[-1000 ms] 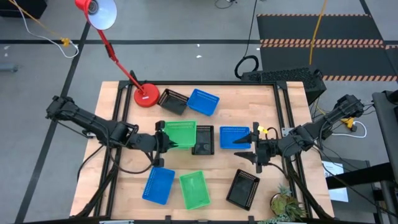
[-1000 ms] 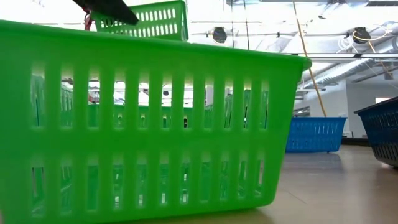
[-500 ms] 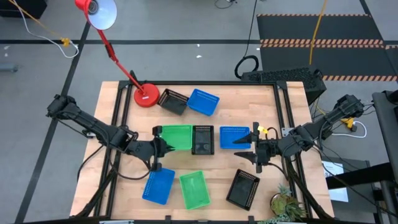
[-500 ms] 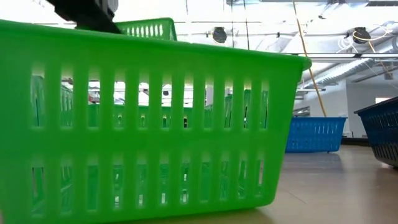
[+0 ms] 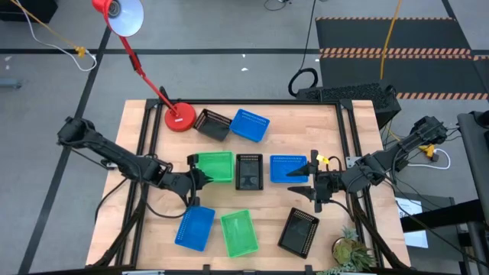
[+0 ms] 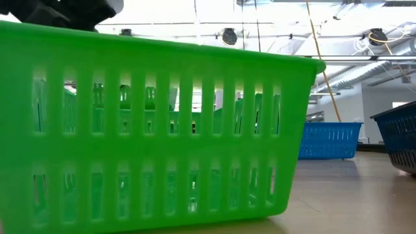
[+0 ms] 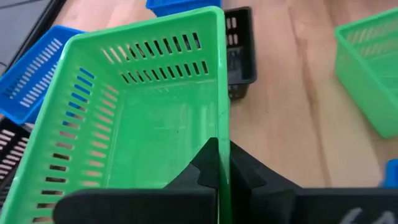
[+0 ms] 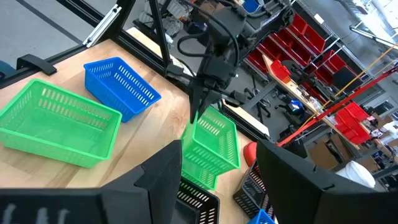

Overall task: Stack baskets by color
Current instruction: Stack the top green bin on the middle green bin

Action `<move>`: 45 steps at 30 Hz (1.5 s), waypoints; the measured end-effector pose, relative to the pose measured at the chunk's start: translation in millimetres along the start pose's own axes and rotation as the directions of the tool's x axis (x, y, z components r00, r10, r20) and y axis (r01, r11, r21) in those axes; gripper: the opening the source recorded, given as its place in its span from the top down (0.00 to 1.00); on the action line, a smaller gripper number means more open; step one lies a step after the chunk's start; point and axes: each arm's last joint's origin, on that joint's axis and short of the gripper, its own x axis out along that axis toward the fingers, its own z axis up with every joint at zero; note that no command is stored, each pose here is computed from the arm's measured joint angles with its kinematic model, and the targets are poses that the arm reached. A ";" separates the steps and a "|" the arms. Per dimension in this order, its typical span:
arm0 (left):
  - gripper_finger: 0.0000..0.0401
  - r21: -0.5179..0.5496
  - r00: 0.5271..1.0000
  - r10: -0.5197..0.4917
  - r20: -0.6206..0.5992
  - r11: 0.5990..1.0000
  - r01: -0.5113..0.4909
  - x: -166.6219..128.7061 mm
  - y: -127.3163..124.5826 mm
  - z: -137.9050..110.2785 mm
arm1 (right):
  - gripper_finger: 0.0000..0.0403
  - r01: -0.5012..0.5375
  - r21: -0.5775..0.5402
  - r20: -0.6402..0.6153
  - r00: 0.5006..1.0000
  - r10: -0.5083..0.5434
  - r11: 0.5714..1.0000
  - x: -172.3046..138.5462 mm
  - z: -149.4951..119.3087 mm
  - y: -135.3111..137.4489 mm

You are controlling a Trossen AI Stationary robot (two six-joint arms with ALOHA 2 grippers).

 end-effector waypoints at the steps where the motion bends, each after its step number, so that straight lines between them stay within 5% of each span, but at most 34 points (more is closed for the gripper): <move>1: 0.97 0.003 1.000 0.003 0.005 1.000 -0.003 1.1 0.8 -1.1 | 0.50 0.000 0.000 0.000 1.000 0.000 1.000 0.0 0.0 0.0; 22: 0.97 0.043 1.000 -0.002 -0.011 0.999 0.003 10.3 4.4 -21.9 | 0.50 0.001 0.000 0.002 1.000 -0.001 1.000 0.0 0.2 -0.2; 34: 0.82 0.051 0.999 0.015 -0.033 0.999 -0.014 16.6 3.5 -24.5 | 0.50 0.001 0.001 0.002 1.000 -0.001 1.000 0.0 0.2 -0.2; 45: 0.53 0.020 0.999 0.033 -0.034 0.999 -0.032 19.2 6.9 -24.0 | 0.50 0.001 0.001 0.002 1.000 -0.001 1.000 0.0 0.2 -0.2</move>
